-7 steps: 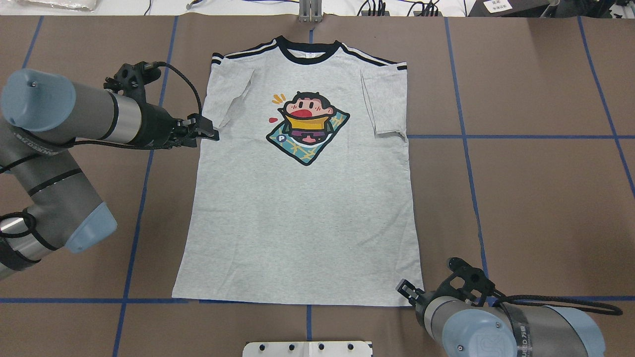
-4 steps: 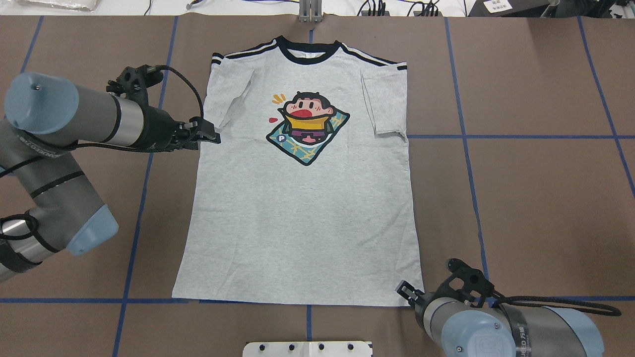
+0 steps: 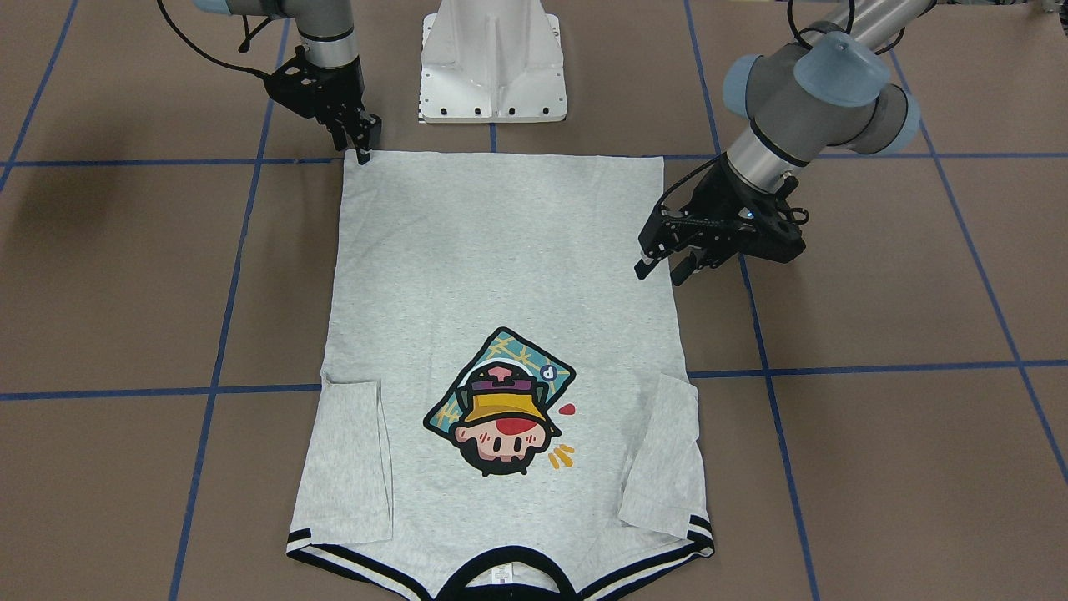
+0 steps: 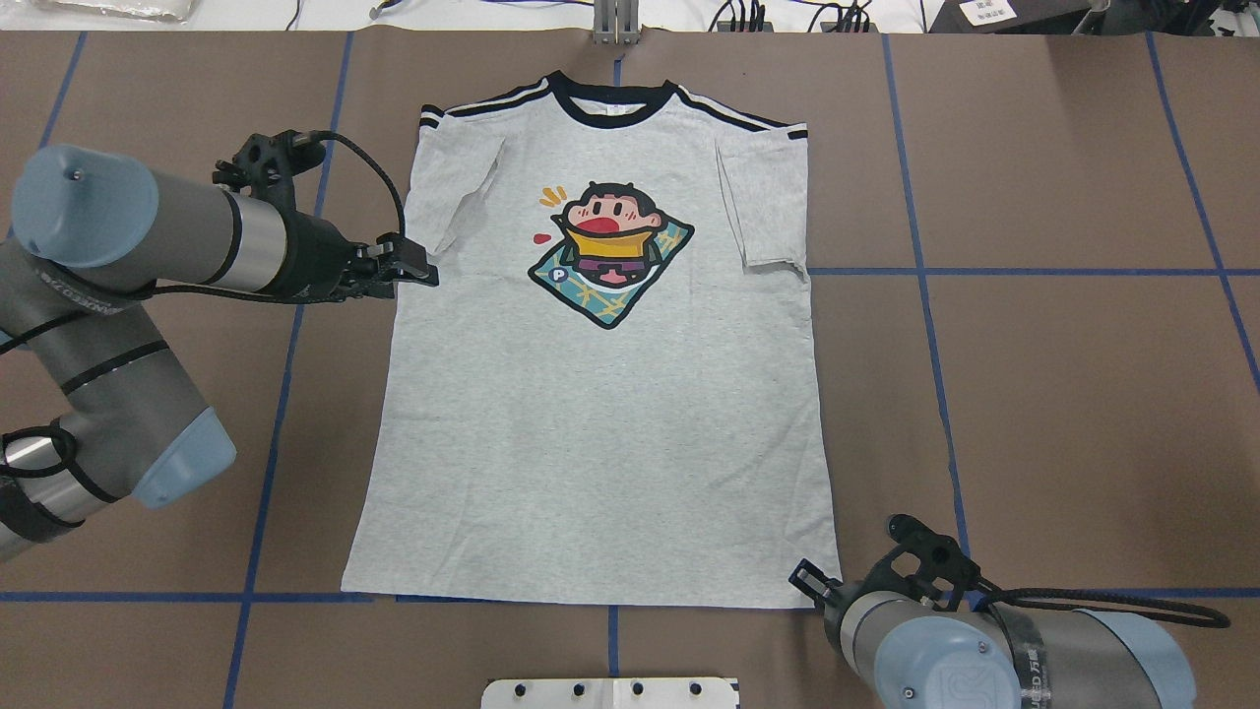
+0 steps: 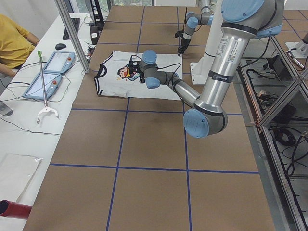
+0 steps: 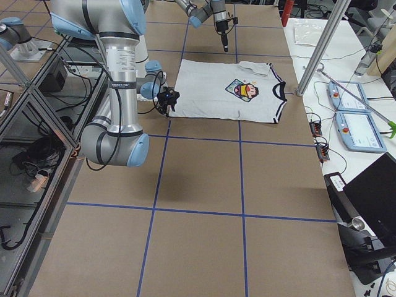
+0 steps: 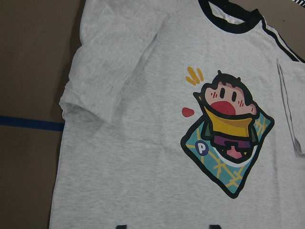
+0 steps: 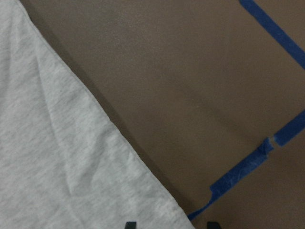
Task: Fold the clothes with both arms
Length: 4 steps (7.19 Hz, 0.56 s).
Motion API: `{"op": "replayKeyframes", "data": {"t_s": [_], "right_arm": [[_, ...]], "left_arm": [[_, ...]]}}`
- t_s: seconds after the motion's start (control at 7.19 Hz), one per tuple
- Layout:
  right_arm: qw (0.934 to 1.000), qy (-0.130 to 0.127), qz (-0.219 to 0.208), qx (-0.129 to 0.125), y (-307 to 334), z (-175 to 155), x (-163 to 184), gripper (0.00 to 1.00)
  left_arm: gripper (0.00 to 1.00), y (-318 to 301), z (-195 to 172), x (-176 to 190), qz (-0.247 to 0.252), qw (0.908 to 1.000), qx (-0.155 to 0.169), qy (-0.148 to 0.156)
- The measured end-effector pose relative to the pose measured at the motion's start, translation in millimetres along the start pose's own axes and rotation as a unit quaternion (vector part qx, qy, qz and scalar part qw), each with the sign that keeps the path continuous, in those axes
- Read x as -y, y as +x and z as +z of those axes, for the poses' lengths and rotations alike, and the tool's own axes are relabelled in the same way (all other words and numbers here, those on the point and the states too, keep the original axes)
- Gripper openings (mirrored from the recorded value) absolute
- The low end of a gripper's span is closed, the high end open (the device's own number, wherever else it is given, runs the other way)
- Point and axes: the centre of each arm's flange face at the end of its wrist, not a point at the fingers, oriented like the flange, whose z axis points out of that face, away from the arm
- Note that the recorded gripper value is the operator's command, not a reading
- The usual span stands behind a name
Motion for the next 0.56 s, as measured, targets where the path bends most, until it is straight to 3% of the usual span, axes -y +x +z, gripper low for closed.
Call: {"op": "replayKeyframes", "data": {"t_s": [0.56], "right_arm": [[0.9999,-0.016,0.004,0.004,-3,-14,1,0.0]], "left_arm": [[0.64,4,4,-12,-0.002,0.9999,-0.001,-0.01]]}}
